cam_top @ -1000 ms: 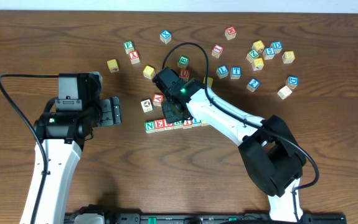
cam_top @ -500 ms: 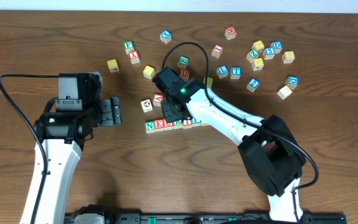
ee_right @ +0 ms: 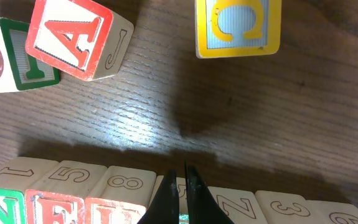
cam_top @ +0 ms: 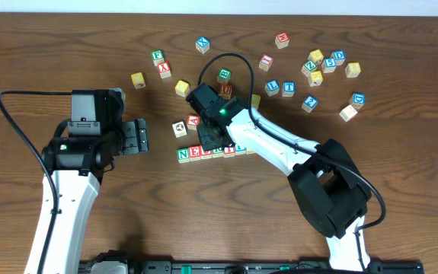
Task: Spell out NEURIPS
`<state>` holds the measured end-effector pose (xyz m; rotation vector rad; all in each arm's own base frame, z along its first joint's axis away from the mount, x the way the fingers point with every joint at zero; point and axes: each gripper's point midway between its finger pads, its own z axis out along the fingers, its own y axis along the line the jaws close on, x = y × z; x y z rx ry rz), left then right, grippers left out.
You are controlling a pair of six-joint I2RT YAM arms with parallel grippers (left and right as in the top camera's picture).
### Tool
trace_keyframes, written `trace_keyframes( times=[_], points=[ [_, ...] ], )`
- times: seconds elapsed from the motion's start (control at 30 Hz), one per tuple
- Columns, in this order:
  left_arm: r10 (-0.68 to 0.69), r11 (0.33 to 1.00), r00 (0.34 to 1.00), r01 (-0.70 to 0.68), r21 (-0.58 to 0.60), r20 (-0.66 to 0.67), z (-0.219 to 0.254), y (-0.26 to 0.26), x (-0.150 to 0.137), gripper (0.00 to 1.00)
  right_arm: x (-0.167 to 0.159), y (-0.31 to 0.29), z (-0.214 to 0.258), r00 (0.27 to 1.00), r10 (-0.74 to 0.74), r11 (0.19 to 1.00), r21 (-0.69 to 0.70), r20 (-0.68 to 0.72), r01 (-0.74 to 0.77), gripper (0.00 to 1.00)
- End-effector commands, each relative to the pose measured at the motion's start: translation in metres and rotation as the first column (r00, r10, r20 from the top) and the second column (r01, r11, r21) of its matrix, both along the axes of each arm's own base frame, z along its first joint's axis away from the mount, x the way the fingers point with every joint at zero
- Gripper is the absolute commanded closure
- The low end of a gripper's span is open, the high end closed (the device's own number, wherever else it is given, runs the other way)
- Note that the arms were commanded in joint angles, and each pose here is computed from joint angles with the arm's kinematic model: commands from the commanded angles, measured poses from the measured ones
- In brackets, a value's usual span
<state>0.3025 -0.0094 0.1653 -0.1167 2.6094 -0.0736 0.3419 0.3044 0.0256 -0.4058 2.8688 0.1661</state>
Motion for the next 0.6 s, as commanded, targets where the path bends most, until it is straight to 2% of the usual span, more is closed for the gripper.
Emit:
trace_keyframes(
  times=[0.0,0.57],
  points=[
    [0.005,1.0,1.0,-0.005,0.015,0.013,0.0053,0.004,0.002,0.14,-0.0027,-0.0025,-0.0076,1.0,-0.018,1.0,-0.018,-0.01,0.017,0.99],
    [0.005,1.0,1.0,-0.005,0.015,0.013,0.0053,0.004,0.0019,0.14,-0.0066,-0.0062,-0.0088,0.999,-0.028,0.999,-0.032,-0.027,0.027,0.99]
  ],
)
